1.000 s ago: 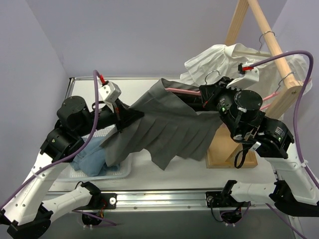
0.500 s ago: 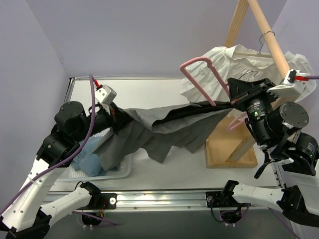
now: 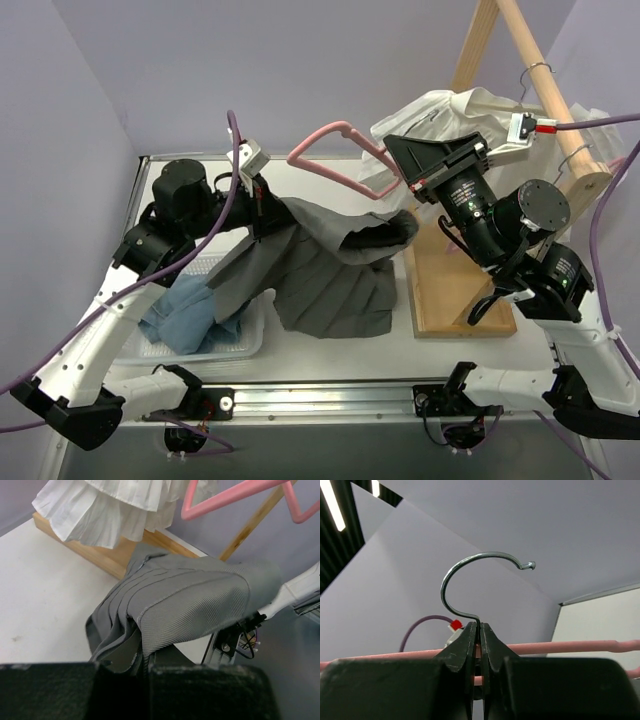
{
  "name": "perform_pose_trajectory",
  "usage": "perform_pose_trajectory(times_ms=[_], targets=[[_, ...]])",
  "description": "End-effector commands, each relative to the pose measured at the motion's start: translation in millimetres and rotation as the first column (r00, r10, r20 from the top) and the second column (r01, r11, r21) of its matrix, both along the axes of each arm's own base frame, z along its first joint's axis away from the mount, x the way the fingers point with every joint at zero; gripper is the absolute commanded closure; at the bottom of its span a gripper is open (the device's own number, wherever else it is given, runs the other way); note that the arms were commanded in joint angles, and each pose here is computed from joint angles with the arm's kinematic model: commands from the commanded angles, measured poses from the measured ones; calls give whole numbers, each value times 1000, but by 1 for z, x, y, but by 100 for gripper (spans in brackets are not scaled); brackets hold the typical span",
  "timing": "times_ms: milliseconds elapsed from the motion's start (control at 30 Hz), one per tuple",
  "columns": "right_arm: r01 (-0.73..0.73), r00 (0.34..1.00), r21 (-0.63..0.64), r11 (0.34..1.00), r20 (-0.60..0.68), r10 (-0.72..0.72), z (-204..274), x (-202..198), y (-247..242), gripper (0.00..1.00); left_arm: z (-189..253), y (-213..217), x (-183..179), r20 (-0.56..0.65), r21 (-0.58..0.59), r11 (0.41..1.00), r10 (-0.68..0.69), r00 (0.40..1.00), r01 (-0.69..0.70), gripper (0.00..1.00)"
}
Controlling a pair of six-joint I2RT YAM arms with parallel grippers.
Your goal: Remove the skirt from the hanger
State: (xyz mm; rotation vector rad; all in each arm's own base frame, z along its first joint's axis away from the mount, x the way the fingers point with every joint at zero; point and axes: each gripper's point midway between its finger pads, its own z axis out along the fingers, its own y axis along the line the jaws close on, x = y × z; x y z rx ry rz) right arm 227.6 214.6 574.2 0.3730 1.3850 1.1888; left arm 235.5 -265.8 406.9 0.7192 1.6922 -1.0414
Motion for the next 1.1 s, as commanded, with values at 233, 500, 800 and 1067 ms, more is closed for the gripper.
perform_pose_trajectory(times_ms=[233, 500, 800, 1067], targets=[[12, 990, 170, 985, 139, -36, 79, -25, -40, 100, 87, 77, 11, 193, -14, 972, 234, 953, -235, 98], [161, 978, 31, 986, 130, -164, 68, -26, -73, 100, 146, 163, -19, 384, 50, 859, 454, 804, -509, 98], [182, 976, -121, 976, 144, -164, 66, -20, -67, 100, 176, 247, -44, 408, -73, 542, 782, 470, -837, 98], [170, 980, -204, 964, 134, -145, 51, -12, -54, 100, 221, 281, -65, 450, -175, 395, 847, 283, -902, 98]])
